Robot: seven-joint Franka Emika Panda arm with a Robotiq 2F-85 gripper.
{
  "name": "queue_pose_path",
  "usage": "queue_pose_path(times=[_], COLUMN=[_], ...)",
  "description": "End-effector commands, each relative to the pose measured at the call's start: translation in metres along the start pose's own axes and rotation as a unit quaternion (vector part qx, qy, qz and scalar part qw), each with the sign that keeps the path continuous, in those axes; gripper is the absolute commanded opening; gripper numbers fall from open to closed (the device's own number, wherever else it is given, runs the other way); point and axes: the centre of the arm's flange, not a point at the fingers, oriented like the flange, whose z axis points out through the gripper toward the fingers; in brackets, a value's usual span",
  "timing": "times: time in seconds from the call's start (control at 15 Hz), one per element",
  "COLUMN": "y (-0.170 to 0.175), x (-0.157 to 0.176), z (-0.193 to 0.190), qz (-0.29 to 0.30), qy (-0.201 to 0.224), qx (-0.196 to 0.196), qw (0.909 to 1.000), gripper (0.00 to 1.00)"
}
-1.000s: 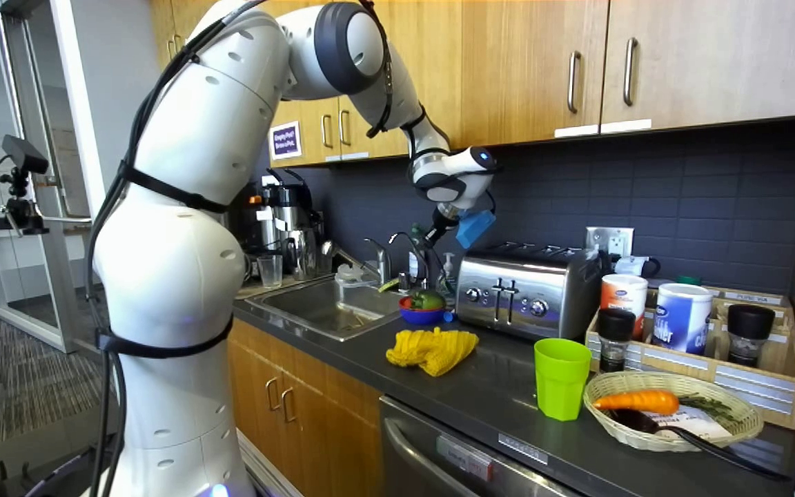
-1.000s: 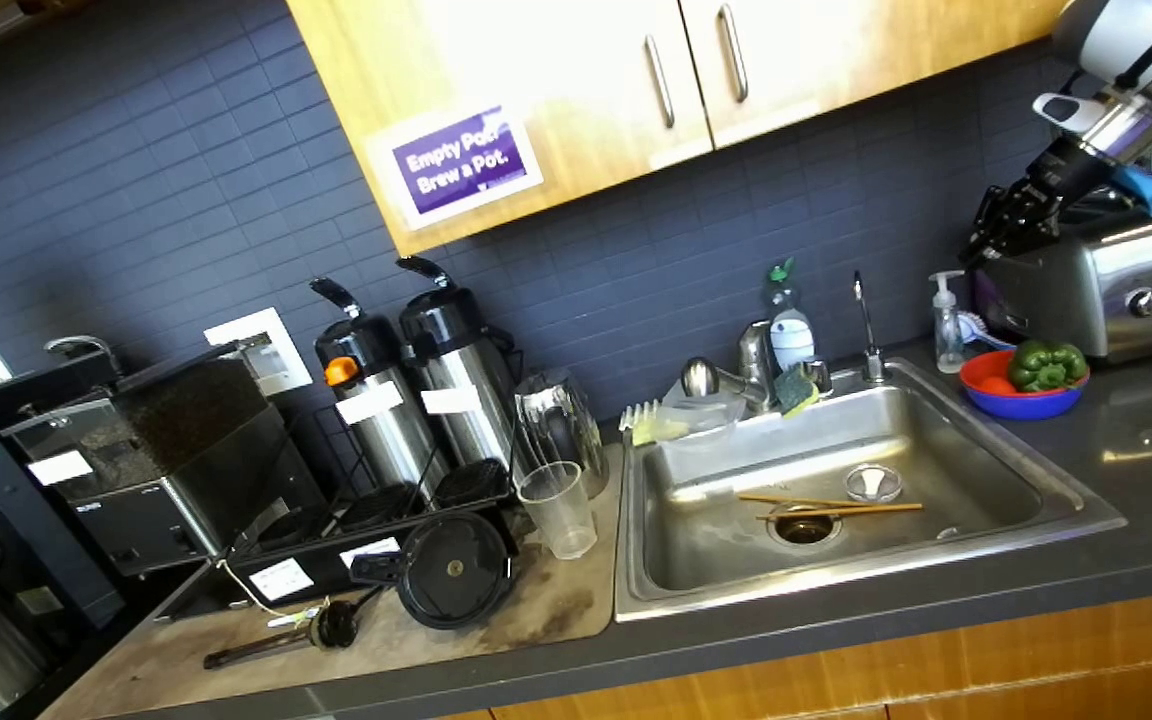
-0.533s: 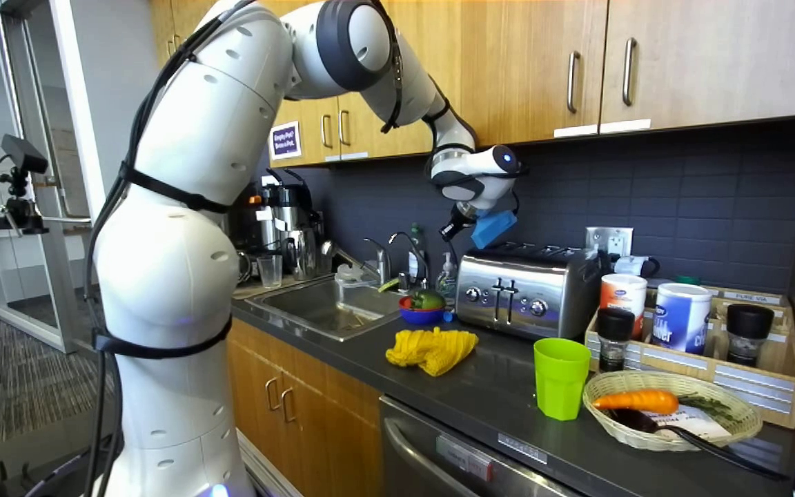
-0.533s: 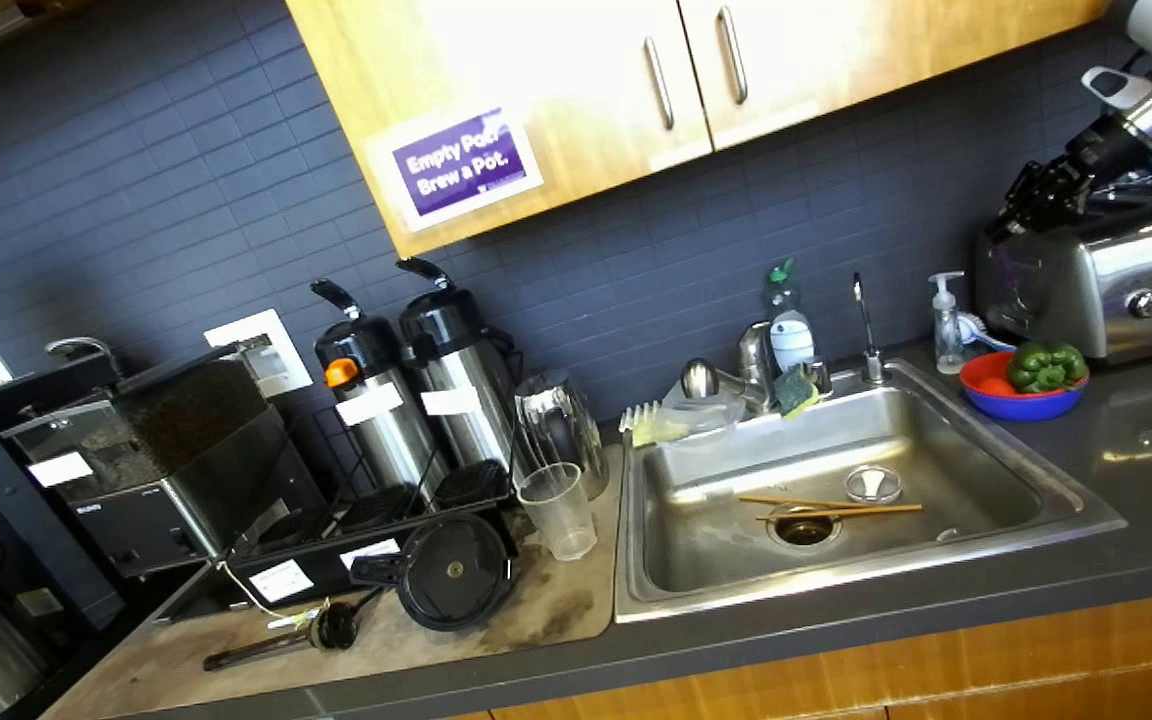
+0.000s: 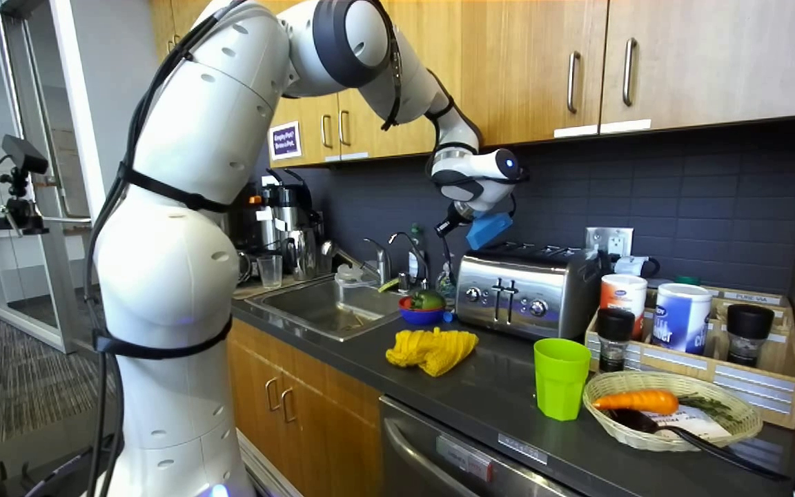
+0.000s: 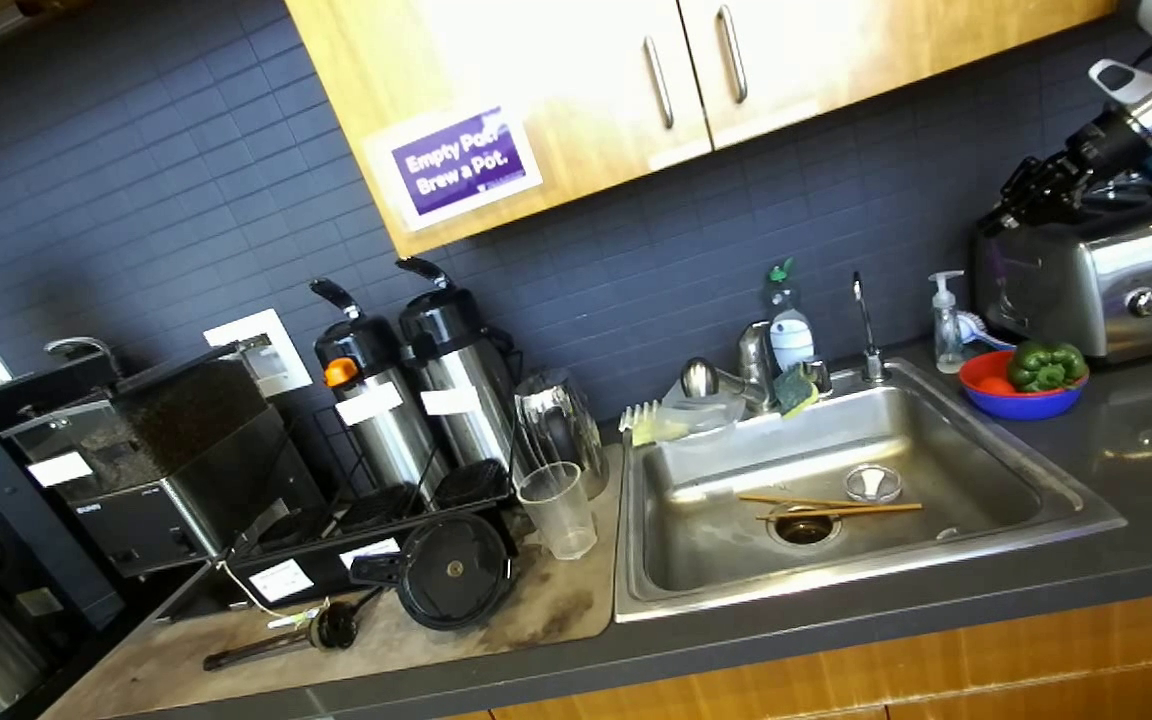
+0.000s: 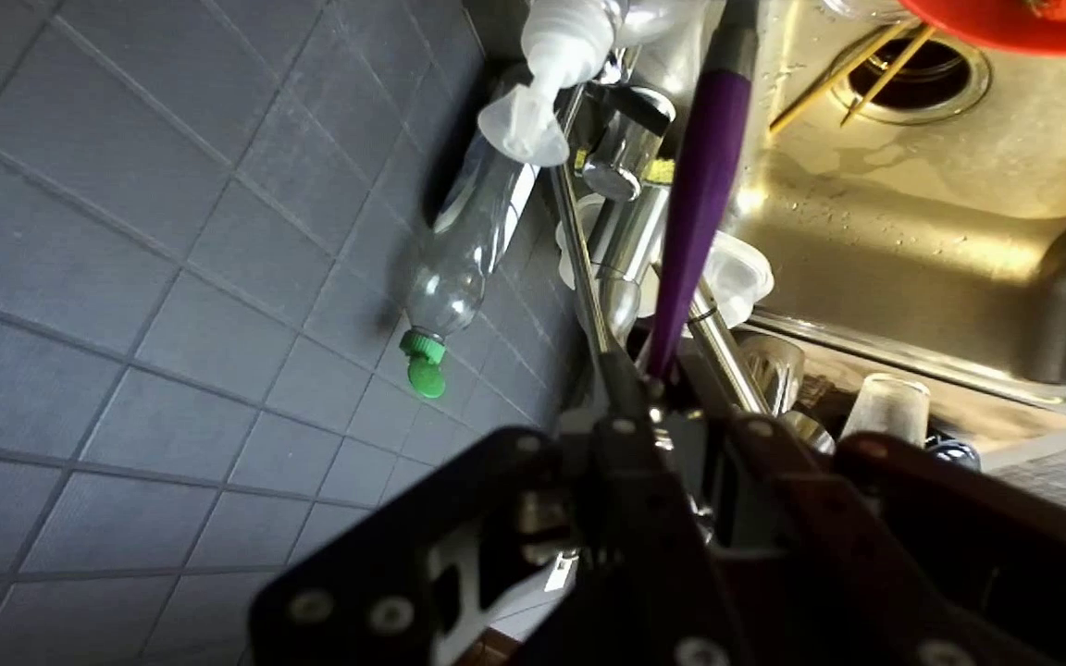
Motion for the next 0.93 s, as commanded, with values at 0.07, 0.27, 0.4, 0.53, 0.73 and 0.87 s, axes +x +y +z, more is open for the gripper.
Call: queue_pose_path(times=[0.07,0.27,0.4,0.53,0.73,0.87], y=[-0.028,-0.043,-0.054,-0.066,-0.085,-0.097], x=[0.011,0.012,0.013,0.013,0.013,0.011], z=[-0.019,-0.025,-0.029,-0.034,-0.045,-0.053], qz=[-0.01,-0.012,-0.012,-0.013,-0.011,-0.009], qy=[0.009,0.009,0.007,0.006,0.006,0.005], qx=[0.002,0.003,0.003,0.002,-0.002,-0.006], qw=[0.9999,0.9999,0.9999,0.9999,0.9999,0.9999], gripper=[0.03,0.03,0.03,0.03,0.03,0.03])
